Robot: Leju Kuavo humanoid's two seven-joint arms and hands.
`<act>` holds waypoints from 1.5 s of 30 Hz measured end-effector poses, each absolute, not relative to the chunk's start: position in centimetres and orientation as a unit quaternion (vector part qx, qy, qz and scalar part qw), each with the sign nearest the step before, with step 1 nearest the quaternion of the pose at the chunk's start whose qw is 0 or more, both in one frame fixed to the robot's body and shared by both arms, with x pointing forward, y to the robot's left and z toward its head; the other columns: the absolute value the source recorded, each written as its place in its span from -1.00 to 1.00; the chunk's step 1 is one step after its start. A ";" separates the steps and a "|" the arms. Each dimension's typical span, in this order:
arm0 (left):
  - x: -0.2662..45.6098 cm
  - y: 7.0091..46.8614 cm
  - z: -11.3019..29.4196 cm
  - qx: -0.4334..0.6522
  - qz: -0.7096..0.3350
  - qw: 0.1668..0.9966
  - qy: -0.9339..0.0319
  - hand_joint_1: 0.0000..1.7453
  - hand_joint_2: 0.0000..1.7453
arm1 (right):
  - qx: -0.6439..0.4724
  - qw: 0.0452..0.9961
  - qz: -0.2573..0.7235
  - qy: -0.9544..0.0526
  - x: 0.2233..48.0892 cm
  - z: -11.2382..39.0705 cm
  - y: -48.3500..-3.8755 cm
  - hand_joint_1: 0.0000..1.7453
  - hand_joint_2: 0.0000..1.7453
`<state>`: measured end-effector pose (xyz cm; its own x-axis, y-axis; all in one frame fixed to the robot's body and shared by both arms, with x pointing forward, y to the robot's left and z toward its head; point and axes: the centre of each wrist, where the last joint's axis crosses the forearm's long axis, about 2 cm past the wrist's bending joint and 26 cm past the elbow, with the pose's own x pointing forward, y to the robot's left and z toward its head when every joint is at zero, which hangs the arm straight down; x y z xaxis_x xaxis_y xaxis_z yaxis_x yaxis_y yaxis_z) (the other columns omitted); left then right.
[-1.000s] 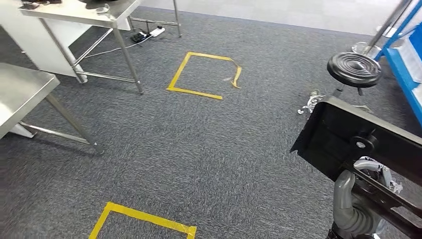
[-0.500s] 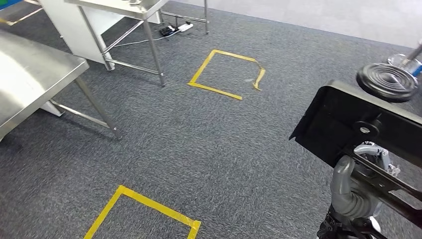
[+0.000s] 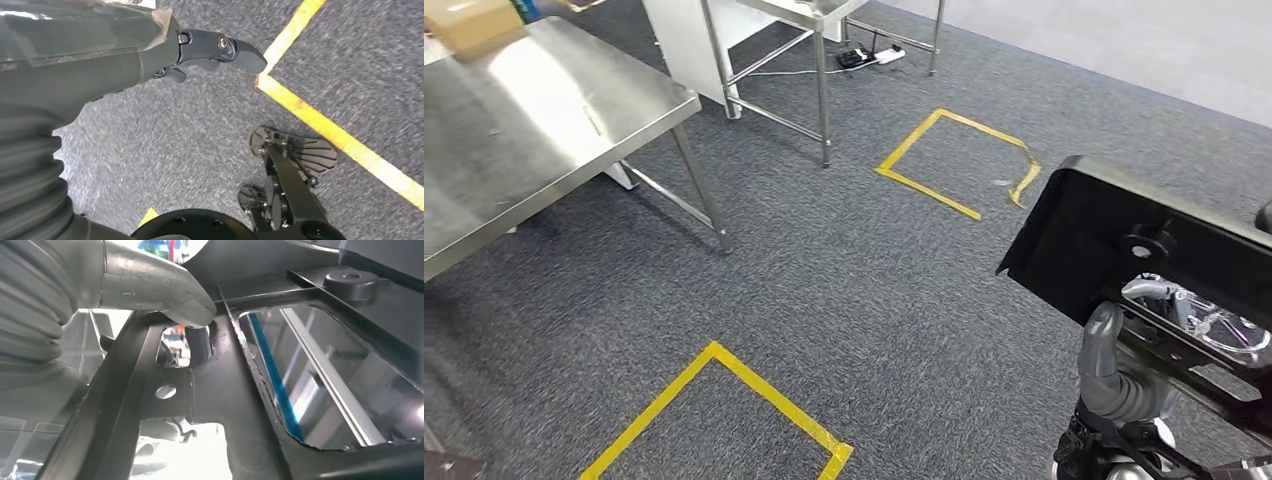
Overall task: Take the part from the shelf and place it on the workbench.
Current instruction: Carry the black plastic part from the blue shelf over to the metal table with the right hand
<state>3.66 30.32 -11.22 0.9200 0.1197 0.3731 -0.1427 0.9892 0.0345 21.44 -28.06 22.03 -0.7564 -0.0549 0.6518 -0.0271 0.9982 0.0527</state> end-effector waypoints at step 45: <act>3.1 30.2 -11.3 0.021 0.047 0.980 -0.191 -1.00 1.00 | 0.006 0.365 -0.021 -0.931 20.5 21.1 -28.6 1.00 1.00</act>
<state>3.14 30.21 -11.27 0.9223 0.0850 0.3771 -0.1008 0.9946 0.0225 20.52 -28.61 21.14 -0.7341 -0.0271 0.6785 0.0040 0.9990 0.0443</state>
